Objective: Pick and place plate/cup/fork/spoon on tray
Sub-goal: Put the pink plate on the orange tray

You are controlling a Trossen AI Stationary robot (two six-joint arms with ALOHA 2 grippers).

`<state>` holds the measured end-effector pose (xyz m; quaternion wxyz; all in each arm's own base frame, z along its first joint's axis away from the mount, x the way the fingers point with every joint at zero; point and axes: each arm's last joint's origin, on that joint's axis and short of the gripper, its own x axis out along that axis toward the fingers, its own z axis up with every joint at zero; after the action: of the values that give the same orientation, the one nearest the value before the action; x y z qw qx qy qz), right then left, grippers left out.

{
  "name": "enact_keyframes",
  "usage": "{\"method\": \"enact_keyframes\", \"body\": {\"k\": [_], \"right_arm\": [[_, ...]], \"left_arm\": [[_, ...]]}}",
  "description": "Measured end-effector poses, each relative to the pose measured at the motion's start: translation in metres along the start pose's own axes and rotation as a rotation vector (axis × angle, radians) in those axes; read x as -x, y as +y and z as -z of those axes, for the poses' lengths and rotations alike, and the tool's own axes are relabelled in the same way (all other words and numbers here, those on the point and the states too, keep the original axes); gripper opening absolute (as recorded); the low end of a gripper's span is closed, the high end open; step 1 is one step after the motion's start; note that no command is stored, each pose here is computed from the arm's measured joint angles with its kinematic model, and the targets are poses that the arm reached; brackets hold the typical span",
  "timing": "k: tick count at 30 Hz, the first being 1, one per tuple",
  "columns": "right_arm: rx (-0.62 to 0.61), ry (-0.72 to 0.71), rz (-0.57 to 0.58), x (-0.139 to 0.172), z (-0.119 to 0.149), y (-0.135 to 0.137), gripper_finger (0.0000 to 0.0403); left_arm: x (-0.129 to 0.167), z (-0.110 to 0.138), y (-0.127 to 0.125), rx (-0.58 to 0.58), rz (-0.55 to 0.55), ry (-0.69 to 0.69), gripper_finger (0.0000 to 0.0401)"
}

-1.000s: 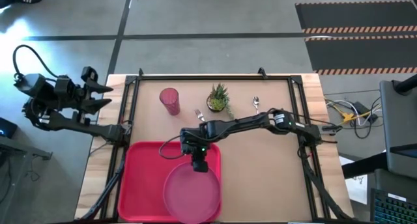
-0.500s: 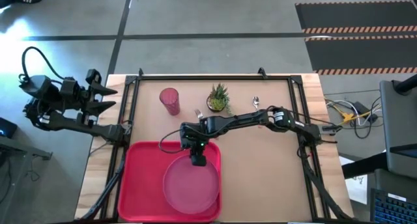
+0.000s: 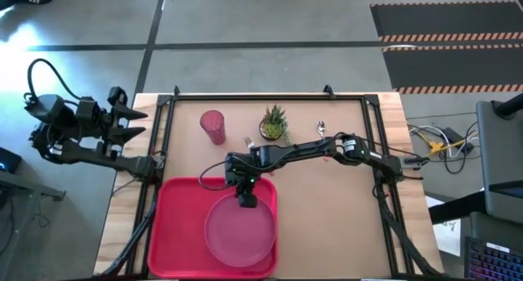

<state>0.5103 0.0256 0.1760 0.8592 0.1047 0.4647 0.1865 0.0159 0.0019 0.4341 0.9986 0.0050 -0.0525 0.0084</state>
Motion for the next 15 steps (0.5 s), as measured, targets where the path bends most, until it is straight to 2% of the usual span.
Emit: {"method": "enact_keyframes", "body": {"k": [11, 15], "right_arm": [[0.024, -0.017, 0.031, 0.0003, -0.0021, -0.0003, 0.0090], [0.051, -0.002, 0.037, 0.0076, -0.0061, 0.0027, 0.0104]], "left_arm": [[-0.0005, 0.0005, -0.0001, 0.000, 0.000, 0.002, 0.0150], [-0.0006, 0.0006, -0.0001, 0.000, -0.001, 0.003, 0.0150]]}}
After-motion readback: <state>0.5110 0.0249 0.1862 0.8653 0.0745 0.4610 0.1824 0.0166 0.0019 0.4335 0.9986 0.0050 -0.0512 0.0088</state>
